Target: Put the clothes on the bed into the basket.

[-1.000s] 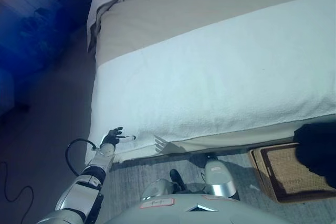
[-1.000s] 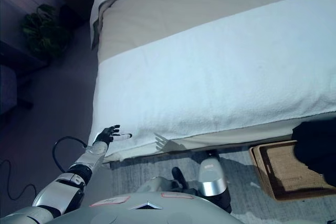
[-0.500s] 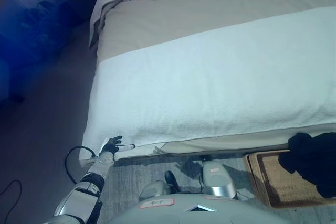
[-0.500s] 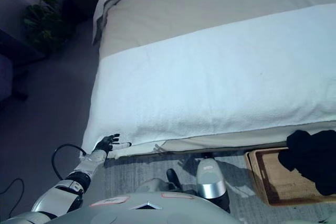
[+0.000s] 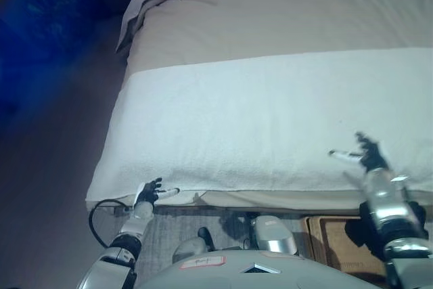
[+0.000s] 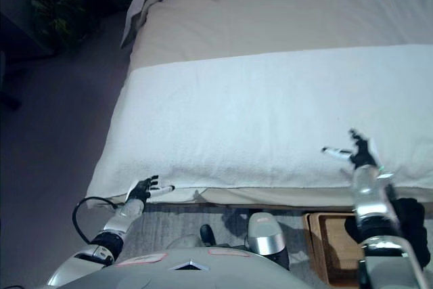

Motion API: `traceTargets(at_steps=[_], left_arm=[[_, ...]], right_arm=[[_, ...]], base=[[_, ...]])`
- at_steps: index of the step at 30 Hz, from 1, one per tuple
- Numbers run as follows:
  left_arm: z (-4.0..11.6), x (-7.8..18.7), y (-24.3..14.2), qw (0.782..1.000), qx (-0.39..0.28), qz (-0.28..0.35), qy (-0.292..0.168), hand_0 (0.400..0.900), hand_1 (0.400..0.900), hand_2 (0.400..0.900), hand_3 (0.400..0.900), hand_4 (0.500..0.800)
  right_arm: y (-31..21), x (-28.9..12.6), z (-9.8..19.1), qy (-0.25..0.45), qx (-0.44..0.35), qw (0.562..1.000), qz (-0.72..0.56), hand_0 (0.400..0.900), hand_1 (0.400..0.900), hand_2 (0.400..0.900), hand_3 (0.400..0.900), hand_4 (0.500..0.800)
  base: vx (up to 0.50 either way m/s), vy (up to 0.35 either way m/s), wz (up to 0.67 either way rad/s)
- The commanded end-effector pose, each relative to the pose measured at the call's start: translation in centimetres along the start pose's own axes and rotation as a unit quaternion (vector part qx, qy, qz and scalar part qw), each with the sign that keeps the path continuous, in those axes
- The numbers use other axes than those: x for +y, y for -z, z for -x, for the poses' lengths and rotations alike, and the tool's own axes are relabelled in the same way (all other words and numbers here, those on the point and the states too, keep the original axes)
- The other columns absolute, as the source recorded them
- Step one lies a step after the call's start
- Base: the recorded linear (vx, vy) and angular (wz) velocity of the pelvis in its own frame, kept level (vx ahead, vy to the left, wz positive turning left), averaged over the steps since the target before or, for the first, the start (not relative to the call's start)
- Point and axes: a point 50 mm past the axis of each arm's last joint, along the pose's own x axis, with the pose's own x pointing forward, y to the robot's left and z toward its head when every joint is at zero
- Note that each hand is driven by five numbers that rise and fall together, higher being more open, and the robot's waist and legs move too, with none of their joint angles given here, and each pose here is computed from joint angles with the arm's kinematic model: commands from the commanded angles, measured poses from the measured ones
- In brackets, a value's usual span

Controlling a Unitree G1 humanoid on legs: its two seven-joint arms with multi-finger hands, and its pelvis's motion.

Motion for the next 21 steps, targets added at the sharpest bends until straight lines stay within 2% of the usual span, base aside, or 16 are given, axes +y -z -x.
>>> traceTargets(at_steps=[1, 5, 9, 15, 21], left_arm=[[-0.4, 2.2, -2.4, 0.997, -0.046, -0.014, -0.056, 0.900, 0.900, 0.900, 0.900, 0.800], [-0.5, 1.6, -2.1, 0.997, -0.037, -0.030, -0.054, 0.900, 0.900, 0.900, 0.900, 0.800], [-0.7, 1.4, -2.0, 0.997, -0.029, -0.047, -0.047, 0.900, 0.900, 0.900, 0.900, 0.800], [-0.7, 1.3, -2.0, 0.997, -0.027, -0.053, -0.041, 0.900, 0.900, 0.900, 0.900, 0.800], [-0.7, 1.1, -2.1, 0.998, -0.029, -0.051, -0.038, 0.900, 0.900, 0.900, 0.900, 0.800]], right_arm=[[1.2, 2.0, 0.1, -0.007, 0.026, 0.999, -0.032, 0.900, 0.900, 0.900, 0.900, 0.800], [6.4, 5.8, 2.0, -0.076, 0.136, 0.988, 0.011, 0.900, 0.900, 0.900, 0.900, 0.800], [10.6, 6.7, 4.2, -0.114, 0.228, 0.965, 0.059, 0.900, 0.900, 0.900, 0.900, 0.800], [12.4, 5.9, 4.9, -0.115, 0.261, 0.954, 0.087, 0.900, 0.900, 0.900, 0.900, 0.800], [11.7, 6.5, 4.7, -0.124, 0.244, 0.958, 0.092, 0.900, 0.900, 0.900, 0.900, 0.800]], base=[[-0.043, 0.085, -0.02], [-0.018, 0.072, -0.10], [0.010, 0.039, -0.08], [-0.003, 0.019, -0.08], [0.002, 0.005, -0.05]])
